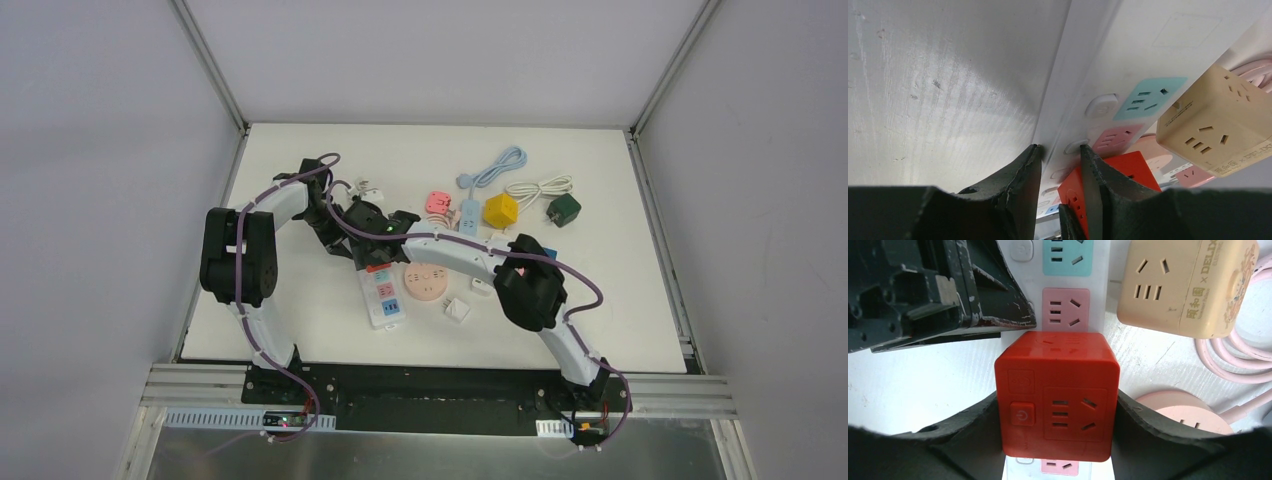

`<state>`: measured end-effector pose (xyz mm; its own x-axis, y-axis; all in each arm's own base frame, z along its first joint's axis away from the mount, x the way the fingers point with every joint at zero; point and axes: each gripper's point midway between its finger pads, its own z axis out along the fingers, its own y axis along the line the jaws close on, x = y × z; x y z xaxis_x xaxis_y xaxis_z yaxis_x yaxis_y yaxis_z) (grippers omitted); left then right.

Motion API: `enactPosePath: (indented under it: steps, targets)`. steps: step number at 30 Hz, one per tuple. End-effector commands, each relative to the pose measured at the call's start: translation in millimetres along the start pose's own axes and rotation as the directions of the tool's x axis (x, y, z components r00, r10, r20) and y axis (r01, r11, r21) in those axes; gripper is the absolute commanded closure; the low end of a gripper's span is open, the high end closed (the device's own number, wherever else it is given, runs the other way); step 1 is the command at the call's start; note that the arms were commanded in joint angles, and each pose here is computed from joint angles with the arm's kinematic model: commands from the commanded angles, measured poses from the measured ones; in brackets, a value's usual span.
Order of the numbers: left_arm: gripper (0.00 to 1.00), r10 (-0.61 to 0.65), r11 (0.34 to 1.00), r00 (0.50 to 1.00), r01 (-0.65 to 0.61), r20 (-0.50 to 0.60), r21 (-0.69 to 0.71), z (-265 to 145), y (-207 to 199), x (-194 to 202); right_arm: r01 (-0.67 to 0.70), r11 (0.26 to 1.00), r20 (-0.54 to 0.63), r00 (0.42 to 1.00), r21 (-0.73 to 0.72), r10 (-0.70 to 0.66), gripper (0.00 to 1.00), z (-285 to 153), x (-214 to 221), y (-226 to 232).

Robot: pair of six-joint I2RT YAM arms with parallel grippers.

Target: Pull the plug off the socket

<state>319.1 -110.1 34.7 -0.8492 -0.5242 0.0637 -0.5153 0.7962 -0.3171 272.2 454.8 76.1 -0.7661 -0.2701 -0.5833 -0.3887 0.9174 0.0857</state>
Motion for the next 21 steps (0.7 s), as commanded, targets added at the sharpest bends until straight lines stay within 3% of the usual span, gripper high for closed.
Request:
enactPosePath:
  steps: [1, 11, 21]
  targets:
    - [0.65, -0.007, 0.991, 0.999, 0.003, -0.034, -0.134, 34, 28, 11, -0.082, 0.946, 0.177, 0.974, -0.313, 0.143, 1.0, -89, -79, 60]
    - [0.65, -0.013, 0.989, 0.999, 0.006, -0.046, -0.15, 37, 32, 14, -0.197, 0.867, 0.071, 0.964, -0.457, 0.257, 1.0, -95, -76, 66]
    - [0.65, -0.008, 0.99, 0.999, 0.002, -0.044, -0.141, 33, 30, 15, -0.147, 0.947, 0.158, 0.967, -0.287, 0.198, 1.0, -85, -73, 40]
